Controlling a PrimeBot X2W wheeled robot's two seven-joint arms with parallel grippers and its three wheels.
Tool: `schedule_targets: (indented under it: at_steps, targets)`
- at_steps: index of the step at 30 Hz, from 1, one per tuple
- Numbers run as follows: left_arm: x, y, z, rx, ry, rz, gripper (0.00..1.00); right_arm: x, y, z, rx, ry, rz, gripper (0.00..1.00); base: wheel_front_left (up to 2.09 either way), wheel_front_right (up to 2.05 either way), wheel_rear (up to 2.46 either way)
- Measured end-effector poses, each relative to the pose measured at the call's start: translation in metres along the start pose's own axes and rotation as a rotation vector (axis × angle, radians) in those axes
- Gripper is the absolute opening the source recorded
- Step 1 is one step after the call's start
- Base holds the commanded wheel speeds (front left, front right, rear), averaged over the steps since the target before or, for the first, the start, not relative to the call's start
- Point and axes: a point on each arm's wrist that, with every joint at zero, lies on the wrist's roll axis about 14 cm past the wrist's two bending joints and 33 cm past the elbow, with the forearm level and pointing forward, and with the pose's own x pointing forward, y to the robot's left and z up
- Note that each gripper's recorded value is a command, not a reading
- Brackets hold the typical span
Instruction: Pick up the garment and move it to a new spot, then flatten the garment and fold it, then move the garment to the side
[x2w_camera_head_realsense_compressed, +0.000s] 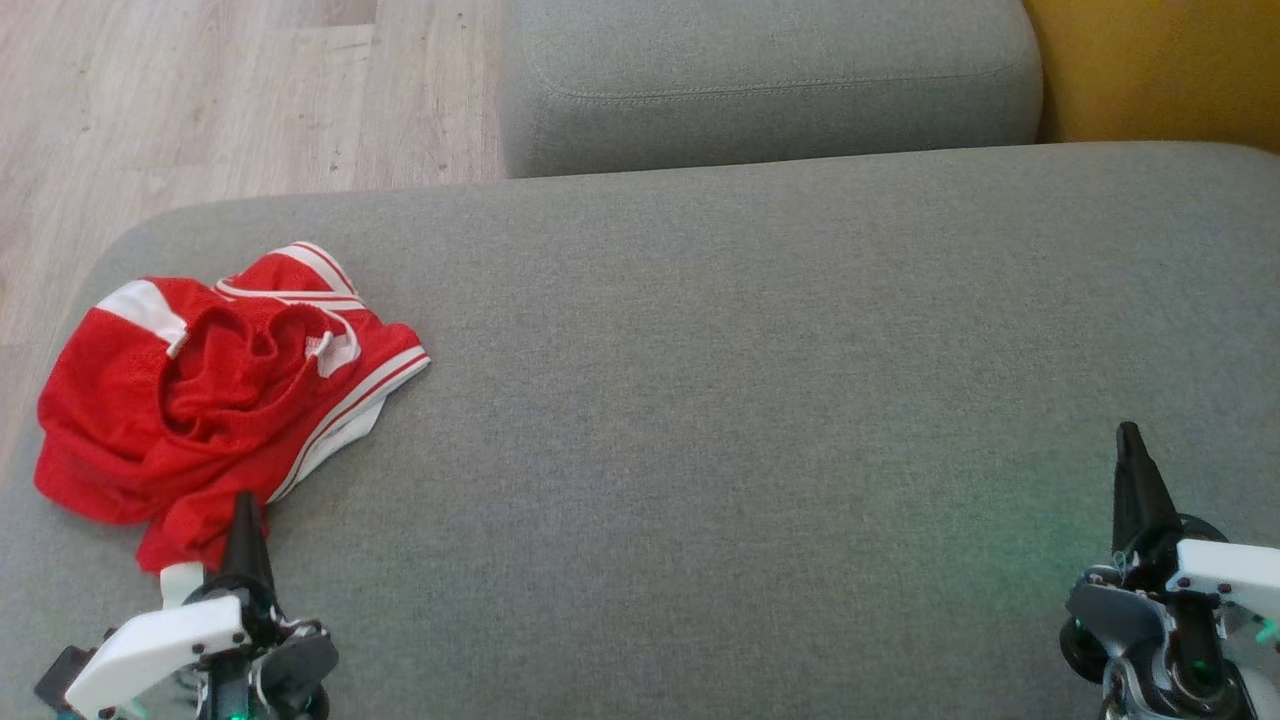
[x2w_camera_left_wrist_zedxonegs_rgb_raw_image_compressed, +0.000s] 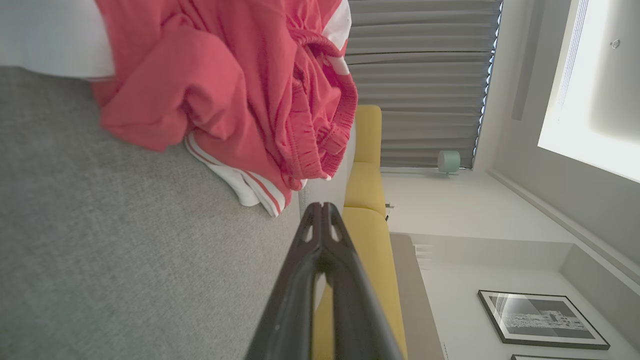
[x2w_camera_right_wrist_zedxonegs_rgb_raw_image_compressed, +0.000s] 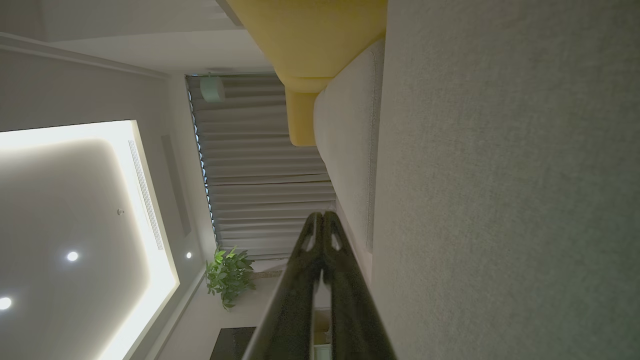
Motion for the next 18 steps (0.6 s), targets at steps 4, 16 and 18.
schedule_targets:
  at_steps: [4,16,18]
  targets:
    - [0.000,0.000,0.000,0.000,0.000,0.000,0.00,0.000,0.000,0.000,0.000,0.000,0.000,0.00,0.00,0.00,0.00]
    - [-0.032,0.068,-0.005,-0.025,-0.003,0.203,1.00,-0.034,-0.069,-0.002,0.021,-0.006,-0.207,1.00,0.00,0.00,0.00]
    - [-0.030,0.065,-0.006,-0.023,-0.004,0.195,1.00,-0.032,-0.067,-0.004,0.015,-0.003,-0.201,1.00,0.00,0.00,0.00]
